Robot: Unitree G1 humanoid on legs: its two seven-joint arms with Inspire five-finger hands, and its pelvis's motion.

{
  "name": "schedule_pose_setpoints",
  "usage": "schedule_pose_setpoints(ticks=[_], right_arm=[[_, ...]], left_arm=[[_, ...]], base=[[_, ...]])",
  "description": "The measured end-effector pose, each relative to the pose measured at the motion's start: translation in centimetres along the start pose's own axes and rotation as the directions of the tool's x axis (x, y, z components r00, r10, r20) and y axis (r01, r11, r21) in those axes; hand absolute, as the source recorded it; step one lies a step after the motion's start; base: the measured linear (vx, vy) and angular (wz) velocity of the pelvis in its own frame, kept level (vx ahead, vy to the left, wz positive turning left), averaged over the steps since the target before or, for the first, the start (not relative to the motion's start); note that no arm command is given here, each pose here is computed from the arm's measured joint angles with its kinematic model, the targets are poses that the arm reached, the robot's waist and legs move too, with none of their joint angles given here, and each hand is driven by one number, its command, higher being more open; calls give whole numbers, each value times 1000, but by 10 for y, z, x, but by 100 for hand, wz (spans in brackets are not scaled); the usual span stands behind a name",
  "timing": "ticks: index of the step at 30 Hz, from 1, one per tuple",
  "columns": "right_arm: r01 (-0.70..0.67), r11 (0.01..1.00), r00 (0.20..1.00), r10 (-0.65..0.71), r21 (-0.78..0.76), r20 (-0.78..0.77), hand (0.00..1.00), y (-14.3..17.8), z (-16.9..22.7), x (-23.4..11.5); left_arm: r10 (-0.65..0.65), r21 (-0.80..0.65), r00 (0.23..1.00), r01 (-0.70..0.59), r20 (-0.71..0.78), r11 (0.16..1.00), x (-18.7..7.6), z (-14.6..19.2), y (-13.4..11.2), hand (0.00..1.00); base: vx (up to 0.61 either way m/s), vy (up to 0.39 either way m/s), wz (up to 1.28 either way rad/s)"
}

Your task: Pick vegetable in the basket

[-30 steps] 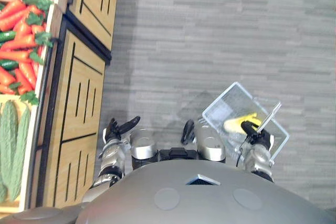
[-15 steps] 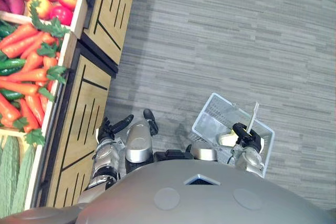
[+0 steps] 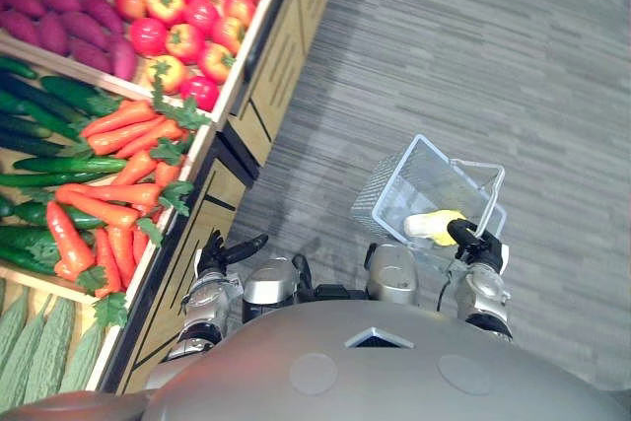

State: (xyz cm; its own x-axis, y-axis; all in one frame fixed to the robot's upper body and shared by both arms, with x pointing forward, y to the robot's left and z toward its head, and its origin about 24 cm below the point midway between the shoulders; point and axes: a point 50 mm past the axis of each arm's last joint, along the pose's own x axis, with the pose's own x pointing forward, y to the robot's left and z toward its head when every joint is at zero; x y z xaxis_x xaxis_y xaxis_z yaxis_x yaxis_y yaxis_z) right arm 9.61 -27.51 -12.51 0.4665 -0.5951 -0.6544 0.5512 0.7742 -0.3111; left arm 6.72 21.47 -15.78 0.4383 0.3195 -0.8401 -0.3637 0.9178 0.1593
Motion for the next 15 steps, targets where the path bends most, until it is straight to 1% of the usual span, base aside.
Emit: schedule_pose_setpoints(ticks=[2, 4, 6, 7, 8, 11, 15], right_arm=[[17, 1000, 1000, -17, -1, 14, 0, -6, -1, -3], [25, 1000, 1000, -25, 8, 18, 0, -8, -3, -5], [13, 1000, 1000, -13, 13, 6, 0, -4, -7, -8], [2, 1000, 1000, -2, 18, -9, 0, 0, -14, -14], [7, 1000, 1000, -6, 14, -11, 0, -2, -14, -13], [-3, 1000, 998, 1, 26, 60, 0, 1, 8, -6], [-24, 999, 996, 21, 30, 82, 0, 7, 17, -3]], left_arm=[[18, -47, 1000, -19, -9, 999, -1, -2, 0, 100], [39, -93, 999, -40, -15, 995, -1, -4, 1, 100], [74, -123, 997, -77, -30, 989, -3, -8, 10, 100], [99, -127, 995, -102, -27, 987, -2, -8, 19, 100], [93, -136, 995, -98, -46, 986, -2, -10, 15, 100], [69, -198, 995, -83, -77, 977, -6, -19, 2, 100], [65, -233, 995, -82, -82, 969, -6, -19, -1, 100]], base=[[363, -189, 133], [369, -309, 129], [395, -403, 122], [349, -411, 118], [403, -488, 134], [310, -392, 81], [223, -304, 52]])
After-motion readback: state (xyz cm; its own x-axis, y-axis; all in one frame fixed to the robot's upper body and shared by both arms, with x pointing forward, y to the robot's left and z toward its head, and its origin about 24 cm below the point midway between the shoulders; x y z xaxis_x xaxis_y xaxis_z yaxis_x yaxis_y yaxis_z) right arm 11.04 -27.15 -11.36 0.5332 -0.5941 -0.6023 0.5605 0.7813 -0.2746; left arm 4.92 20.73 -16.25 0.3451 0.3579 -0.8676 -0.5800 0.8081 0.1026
